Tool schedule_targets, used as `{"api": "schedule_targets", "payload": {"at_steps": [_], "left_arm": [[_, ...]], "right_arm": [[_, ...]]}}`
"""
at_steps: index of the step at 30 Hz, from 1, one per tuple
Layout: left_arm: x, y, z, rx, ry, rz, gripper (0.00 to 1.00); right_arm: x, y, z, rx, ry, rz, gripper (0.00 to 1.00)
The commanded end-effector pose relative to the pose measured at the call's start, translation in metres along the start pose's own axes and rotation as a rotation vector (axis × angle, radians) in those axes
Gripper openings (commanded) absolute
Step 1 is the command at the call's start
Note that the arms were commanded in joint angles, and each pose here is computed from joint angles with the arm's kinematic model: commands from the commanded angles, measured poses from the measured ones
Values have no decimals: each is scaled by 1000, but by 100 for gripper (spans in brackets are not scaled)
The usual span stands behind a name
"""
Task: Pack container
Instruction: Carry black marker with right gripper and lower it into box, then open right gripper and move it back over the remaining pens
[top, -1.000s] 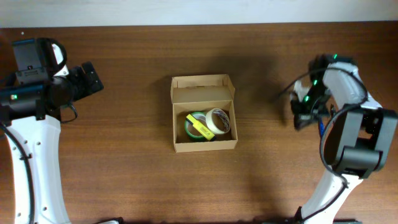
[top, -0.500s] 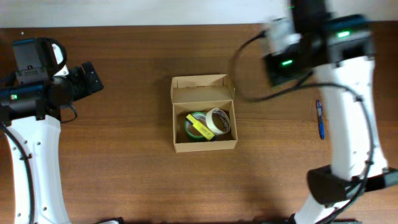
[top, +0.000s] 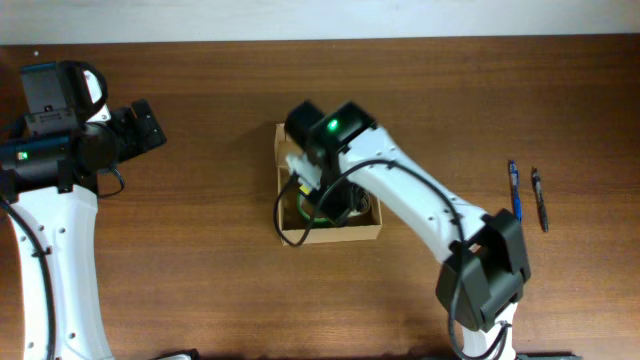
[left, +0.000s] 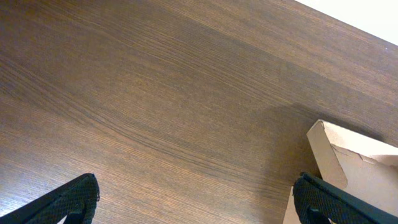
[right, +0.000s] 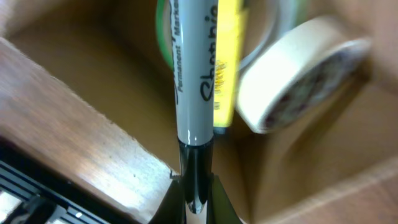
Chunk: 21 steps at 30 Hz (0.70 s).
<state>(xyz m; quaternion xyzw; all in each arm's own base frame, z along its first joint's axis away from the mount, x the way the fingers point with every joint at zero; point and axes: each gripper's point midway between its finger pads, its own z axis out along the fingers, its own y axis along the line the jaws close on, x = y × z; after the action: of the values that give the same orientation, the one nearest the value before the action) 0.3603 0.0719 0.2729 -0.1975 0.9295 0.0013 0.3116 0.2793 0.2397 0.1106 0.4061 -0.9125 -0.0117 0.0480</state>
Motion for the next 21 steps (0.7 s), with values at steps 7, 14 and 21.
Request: {"api": "schedule_targets", "payload": {"at_steps": [7, 14, 21], "left_arm": [[0, 0, -1, 8, -1, 13, 99], [0, 0, -1, 8, -1, 13, 99], [0, 0, -1, 8, -1, 13, 99]], "right_arm": [[28, 1, 47, -27, 98, 24, 4], [29, -7, 48, -30, 97, 48, 60], [9, -14, 16, -12, 6, 81, 59]]}}
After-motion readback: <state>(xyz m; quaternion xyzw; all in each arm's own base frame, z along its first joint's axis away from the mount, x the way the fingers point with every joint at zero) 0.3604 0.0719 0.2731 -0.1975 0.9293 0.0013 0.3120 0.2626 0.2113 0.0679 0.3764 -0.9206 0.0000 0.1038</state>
